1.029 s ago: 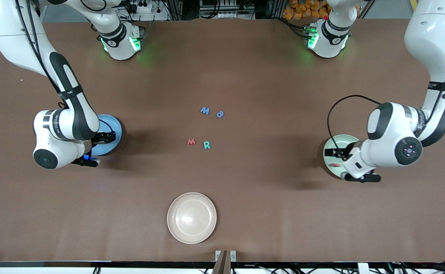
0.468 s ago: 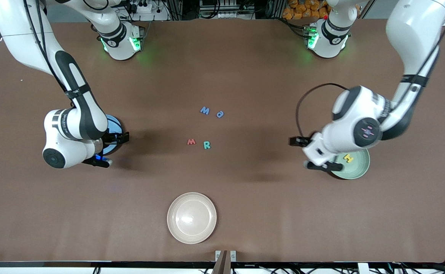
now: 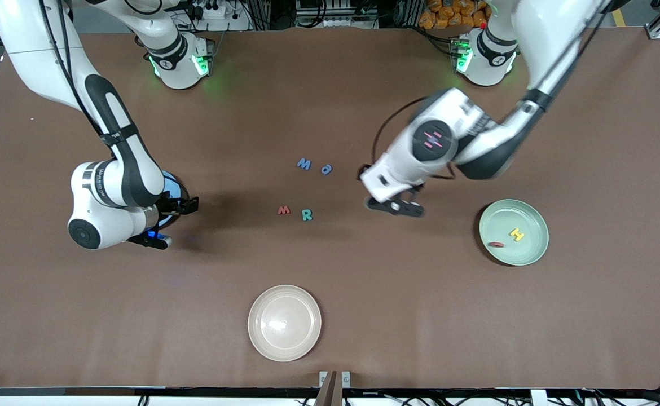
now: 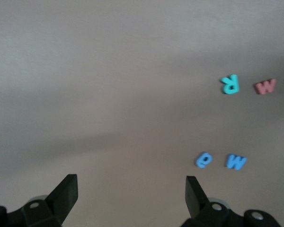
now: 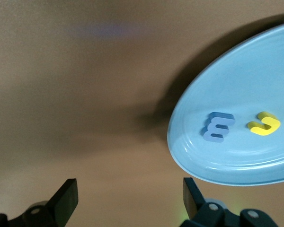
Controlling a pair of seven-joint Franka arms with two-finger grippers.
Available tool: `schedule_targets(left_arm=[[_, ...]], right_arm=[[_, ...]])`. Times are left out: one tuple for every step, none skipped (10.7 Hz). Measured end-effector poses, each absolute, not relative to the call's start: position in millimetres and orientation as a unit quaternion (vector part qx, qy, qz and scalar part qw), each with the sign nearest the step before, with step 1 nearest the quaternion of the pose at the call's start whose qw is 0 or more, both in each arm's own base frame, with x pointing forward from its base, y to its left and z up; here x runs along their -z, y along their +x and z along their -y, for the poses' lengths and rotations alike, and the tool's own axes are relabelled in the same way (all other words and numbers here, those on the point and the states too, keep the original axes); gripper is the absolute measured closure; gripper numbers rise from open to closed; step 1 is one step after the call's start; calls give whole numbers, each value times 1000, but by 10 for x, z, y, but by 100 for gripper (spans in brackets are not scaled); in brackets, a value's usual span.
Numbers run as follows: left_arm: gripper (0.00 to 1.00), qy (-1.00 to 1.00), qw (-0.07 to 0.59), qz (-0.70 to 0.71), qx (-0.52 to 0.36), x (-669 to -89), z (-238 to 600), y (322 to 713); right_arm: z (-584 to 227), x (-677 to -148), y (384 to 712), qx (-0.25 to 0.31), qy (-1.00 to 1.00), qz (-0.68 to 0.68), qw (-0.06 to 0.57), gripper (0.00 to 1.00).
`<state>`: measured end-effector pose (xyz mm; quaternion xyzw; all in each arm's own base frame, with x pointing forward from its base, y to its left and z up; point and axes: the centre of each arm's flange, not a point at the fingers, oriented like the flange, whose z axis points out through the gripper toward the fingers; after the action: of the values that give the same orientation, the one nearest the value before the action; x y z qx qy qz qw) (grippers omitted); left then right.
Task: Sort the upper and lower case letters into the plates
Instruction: 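Move the left gripper over the blue lowercase m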
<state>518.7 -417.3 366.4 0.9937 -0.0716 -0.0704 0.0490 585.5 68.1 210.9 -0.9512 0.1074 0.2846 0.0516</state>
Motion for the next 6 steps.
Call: schedule_targets(left_arm=[[0,995,49,60,56,-3679,4434,5013],[0,996,51,50,43,-3673,4686,4831],[0,997,52,43,32,-3637,4922,4640],[0,998,48,34,22,-3576,5132,4448],[0,999,44,24,16,-3501,5300,4275],[0,999,41,24,9,-3408,5434,4138]], right_arm=[[-684,-2109,5855,-284,-951,-107,52,2],[-687,-2110,5855,-284,-951,-108,51,2],[-689,-2110,5855,-284,-951,-108,51,2],[-688,-2110,5855,-284,-951,-108,51,2],[-688,-2112,5856,-284,-951,-108,51,2],[-689,-2115,5858,-284,-951,-108,51,2]])
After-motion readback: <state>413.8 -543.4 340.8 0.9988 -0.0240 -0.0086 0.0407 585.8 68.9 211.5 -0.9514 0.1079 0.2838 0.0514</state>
